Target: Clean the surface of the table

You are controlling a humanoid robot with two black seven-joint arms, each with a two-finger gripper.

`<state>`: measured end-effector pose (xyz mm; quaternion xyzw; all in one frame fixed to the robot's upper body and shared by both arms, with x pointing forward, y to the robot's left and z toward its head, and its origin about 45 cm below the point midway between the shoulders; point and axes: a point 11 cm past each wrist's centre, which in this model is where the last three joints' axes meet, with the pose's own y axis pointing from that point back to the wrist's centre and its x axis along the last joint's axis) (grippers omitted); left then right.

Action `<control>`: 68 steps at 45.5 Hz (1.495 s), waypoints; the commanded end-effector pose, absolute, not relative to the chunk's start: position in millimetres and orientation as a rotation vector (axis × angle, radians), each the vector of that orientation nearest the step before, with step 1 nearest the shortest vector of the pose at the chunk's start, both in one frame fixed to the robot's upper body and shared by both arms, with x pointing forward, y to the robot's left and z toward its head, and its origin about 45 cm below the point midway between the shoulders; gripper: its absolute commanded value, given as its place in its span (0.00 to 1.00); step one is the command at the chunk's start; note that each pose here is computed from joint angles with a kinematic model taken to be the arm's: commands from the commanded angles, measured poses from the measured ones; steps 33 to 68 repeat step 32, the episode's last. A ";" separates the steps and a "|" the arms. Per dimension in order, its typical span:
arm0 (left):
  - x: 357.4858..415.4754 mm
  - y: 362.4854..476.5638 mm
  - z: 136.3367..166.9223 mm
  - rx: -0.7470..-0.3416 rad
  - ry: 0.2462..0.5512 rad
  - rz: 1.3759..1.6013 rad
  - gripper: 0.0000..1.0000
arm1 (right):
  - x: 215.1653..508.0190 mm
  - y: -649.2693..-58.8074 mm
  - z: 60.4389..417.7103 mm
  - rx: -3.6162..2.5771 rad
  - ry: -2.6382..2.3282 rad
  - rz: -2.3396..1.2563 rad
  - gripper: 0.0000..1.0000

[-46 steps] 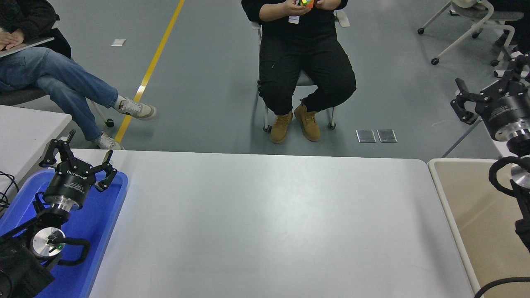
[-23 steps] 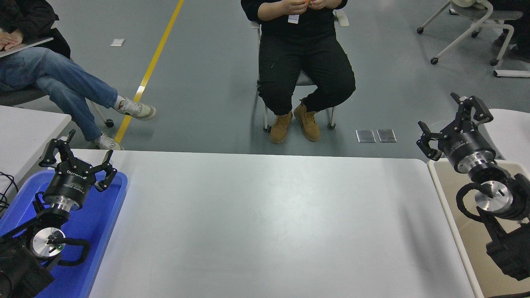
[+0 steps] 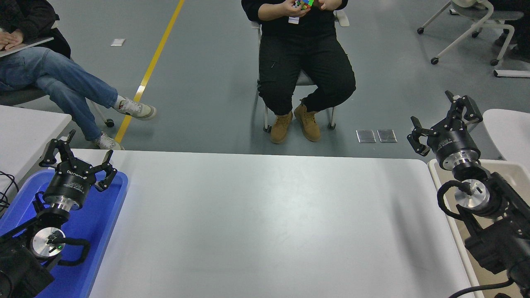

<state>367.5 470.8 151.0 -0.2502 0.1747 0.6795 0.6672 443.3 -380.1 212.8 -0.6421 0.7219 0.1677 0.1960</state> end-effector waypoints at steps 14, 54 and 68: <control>367.5 470.7 151.0 -0.565 0.394 1.533 1.00 | 444.5 -378.3 217.5 -1.758 2.001 0.416 0.98; 367.5 470.7 151.0 -0.565 0.394 1.533 1.00 | 443.4 -378.9 215.0 -1.761 2.008 0.419 0.98; 367.5 470.7 151.0 -0.565 0.394 1.533 1.00 | 443.4 -378.9 215.0 -1.761 2.008 0.419 0.98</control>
